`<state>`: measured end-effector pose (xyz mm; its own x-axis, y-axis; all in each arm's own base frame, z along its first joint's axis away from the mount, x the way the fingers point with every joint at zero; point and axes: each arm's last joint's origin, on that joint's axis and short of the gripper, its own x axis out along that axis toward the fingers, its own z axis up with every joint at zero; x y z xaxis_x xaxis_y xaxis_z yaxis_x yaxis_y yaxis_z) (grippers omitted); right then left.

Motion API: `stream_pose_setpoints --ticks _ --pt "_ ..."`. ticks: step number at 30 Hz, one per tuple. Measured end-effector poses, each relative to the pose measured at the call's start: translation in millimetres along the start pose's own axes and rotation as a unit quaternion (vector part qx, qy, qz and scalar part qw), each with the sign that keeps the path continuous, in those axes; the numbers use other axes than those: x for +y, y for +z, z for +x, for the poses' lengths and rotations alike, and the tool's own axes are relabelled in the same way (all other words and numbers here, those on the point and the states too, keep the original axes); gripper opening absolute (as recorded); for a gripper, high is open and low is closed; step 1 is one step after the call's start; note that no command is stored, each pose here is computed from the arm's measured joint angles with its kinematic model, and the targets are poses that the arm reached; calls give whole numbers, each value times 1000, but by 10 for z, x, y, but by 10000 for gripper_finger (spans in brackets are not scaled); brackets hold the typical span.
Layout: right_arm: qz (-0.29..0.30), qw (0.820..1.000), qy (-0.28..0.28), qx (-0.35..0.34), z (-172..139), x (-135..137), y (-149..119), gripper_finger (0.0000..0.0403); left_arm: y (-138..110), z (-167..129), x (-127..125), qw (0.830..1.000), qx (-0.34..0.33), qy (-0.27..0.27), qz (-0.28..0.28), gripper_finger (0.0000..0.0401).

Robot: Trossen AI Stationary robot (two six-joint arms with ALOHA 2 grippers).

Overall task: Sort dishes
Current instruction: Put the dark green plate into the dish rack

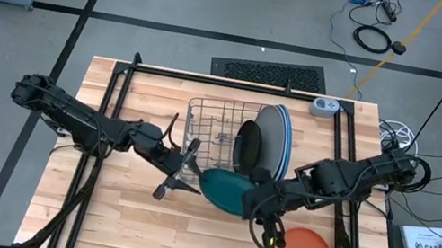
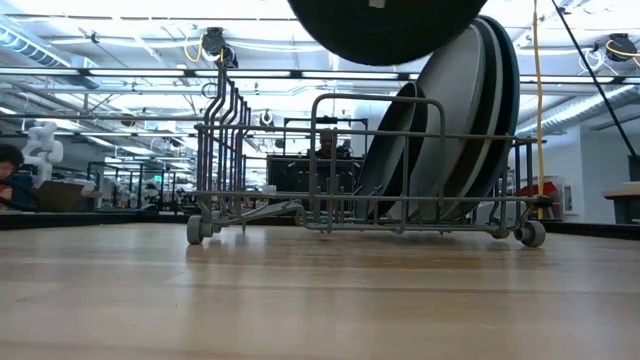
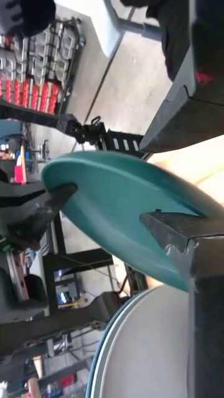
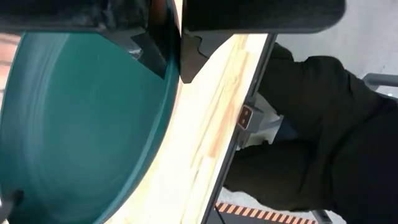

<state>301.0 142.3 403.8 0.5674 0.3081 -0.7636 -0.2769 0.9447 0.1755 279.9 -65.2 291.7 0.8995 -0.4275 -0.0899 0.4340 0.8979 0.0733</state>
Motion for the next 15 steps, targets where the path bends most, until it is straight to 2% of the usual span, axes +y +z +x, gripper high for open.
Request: stream_pose_setpoints --ticks 5,8,12,15 --pt "-13 1000 -2 -8 0 -40 24 2 -7 -3 10 1000 3 3 13 152" --pt "-14 1000 -2 -8 -1 -76 30 3 -24 -2 3 1000 12 0 21 110" --pt "-22 1000 -4 -9 -9 -100 34 5 -39 -1 -22 999 17 -24 41 27" --pt "-20 1000 -11 -13 -10 -117 44 15 -57 -2 -26 998 25 -31 47 13"
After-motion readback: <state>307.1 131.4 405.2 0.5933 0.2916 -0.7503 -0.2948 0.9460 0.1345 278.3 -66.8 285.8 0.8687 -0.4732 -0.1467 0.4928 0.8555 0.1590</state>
